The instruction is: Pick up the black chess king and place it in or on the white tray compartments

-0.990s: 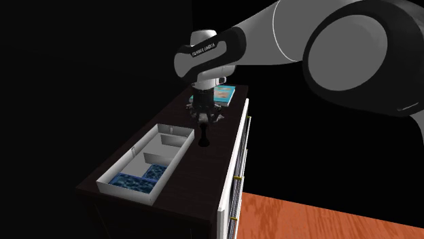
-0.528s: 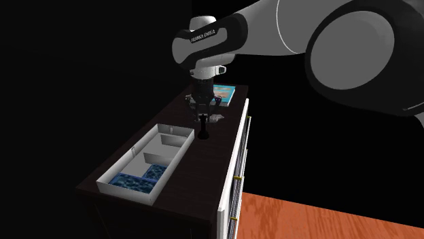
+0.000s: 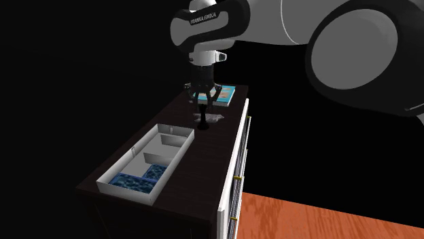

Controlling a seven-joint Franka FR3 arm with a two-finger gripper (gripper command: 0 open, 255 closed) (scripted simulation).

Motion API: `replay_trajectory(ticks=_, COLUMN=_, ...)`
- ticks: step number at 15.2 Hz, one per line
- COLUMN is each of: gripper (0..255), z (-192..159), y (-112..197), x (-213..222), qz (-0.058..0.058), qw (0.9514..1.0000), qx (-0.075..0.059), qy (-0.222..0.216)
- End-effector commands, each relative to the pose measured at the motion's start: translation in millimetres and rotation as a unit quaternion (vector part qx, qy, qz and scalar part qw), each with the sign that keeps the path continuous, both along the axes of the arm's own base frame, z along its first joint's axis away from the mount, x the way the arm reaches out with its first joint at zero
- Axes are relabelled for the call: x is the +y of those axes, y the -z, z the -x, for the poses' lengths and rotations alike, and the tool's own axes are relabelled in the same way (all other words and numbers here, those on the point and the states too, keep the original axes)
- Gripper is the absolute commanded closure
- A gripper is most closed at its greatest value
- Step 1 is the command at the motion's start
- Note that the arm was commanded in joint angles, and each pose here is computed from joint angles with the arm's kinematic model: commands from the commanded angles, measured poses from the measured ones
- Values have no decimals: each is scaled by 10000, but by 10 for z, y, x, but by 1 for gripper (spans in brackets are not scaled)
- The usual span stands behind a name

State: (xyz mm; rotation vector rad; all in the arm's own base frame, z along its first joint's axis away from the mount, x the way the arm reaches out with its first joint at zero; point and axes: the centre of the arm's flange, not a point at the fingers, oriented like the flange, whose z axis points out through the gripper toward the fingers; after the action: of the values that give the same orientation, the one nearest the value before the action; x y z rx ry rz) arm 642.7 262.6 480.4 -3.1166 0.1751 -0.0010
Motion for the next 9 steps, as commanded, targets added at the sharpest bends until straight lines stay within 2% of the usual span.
replay_trajectory(ticks=1, gripper=255, z=8, y=-90, x=0, qz=0, qw=10000, qx=2, qy=0)
replay_trajectory(ticks=9, gripper=255, z=321, y=-279, x=991, qz=0, qw=10000, qx=2, qy=0)
